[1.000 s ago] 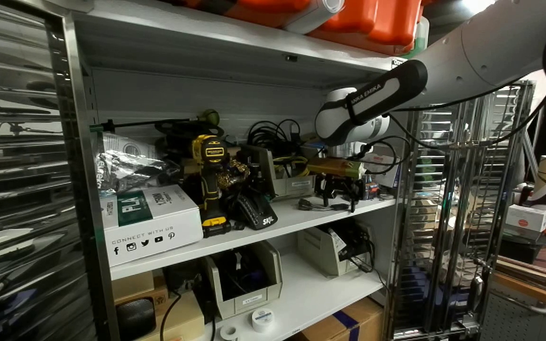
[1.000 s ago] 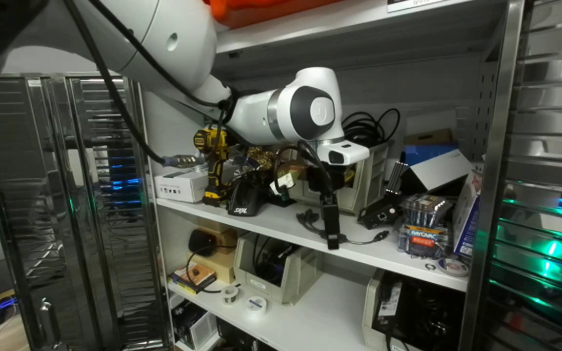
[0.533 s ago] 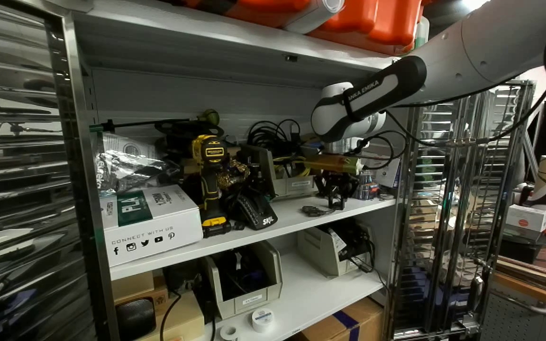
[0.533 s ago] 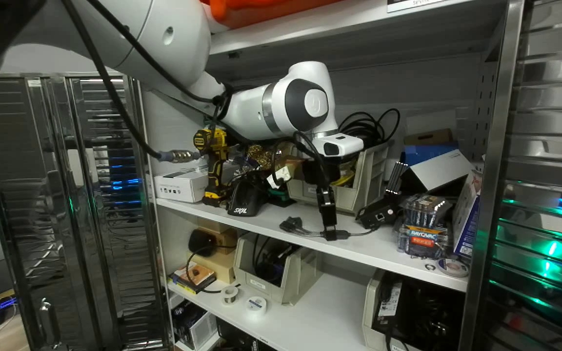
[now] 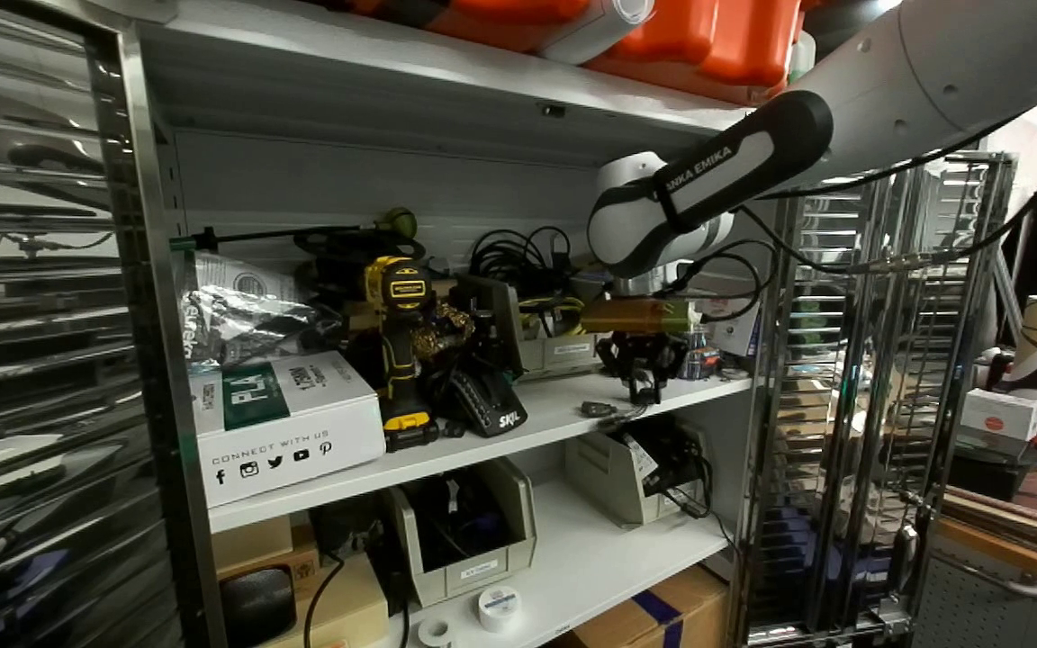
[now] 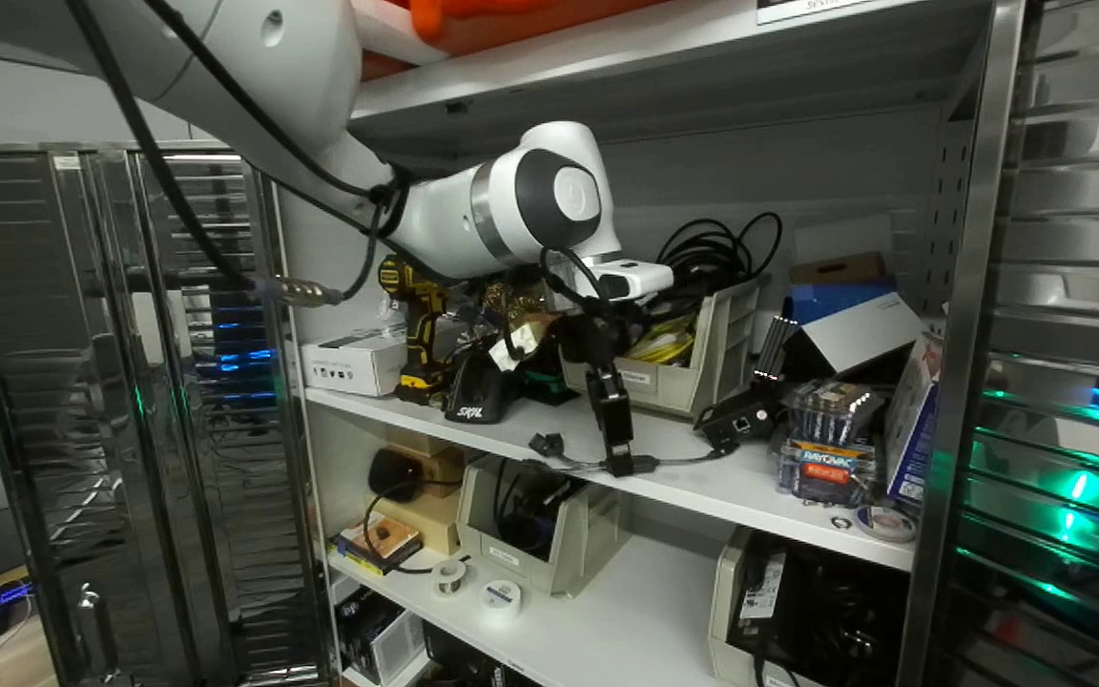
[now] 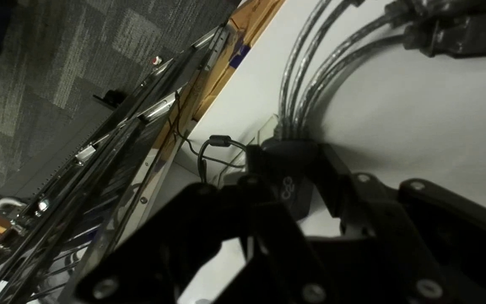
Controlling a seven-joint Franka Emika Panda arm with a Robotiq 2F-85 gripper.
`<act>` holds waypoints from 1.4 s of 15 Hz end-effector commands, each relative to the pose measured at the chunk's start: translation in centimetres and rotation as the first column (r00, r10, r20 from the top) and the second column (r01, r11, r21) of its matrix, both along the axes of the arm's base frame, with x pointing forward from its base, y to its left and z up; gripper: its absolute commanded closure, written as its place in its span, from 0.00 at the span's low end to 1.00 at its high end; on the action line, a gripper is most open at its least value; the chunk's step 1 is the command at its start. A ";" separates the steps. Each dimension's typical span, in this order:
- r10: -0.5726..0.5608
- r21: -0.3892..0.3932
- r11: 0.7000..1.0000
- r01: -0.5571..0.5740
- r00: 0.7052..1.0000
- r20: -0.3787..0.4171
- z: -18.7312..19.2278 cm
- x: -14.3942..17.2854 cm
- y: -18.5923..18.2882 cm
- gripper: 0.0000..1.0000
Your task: Put the extension cables in the compartment.
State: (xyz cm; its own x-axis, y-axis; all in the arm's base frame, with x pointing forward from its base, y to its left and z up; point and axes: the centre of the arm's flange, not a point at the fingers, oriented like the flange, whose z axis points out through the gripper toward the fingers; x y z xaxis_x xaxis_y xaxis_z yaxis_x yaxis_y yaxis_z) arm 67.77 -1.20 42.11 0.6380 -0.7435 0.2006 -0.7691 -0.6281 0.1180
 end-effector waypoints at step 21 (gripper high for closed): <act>0.575 -0.738 0.647 -0.189 0.758 0.310 9.2 -3.7 11.6 0.91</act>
State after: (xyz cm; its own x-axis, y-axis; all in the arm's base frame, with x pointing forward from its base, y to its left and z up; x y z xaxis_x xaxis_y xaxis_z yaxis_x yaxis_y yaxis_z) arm 62.73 8.95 48.90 0.5996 -0.0905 0.7951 -0.5367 -0.7825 0.3157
